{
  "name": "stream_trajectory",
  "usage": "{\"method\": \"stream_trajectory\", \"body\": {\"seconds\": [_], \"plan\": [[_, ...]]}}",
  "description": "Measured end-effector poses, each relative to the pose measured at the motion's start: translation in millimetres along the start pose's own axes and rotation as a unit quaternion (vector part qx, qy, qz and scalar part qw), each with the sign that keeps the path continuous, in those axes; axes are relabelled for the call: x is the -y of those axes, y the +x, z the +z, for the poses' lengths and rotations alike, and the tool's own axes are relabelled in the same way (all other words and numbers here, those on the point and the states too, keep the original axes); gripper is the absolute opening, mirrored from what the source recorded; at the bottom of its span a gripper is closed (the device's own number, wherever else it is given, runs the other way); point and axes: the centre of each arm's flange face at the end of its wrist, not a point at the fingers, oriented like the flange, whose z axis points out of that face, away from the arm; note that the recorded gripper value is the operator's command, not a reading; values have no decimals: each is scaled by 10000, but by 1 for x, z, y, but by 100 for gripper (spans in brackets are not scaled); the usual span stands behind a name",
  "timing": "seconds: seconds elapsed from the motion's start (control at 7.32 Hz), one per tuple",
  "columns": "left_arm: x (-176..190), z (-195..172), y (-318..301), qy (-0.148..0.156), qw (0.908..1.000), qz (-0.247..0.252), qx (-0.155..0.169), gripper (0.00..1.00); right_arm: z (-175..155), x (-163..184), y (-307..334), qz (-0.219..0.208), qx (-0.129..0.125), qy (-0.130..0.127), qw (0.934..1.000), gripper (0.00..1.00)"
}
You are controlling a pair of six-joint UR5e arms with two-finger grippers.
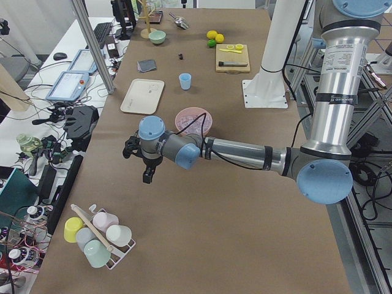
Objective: Put ice and cherries in cup
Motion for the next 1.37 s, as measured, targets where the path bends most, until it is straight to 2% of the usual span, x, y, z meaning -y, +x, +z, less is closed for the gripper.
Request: {"method": "stream_trajectory", "body": {"seconds": [0.27, 0.68, 0.82, 1.09, 1.37], "plan": [[-2, -1, -1, -9, 10000, 51, -2, 98, 1, -2, 1, 11, -4, -9, 10000, 100], [2, -7, 12, 263, 9989, 349, 195, 98, -2, 2, -2, -4, -6, 25, 10000, 100], [5, -9, 37, 304, 9986, 419, 70, 98, -4, 3, -5, 7, 52, 36, 10000, 100], [10, 3, 116, 172, 9977, 598, -259, 98, -5, 4, -9, 6, 154, 52, 9999, 100], [7, 6, 220, -90, 9979, 218, -606, 98, -5, 4, -8, 22, 166, 45, 9998, 100]]}}
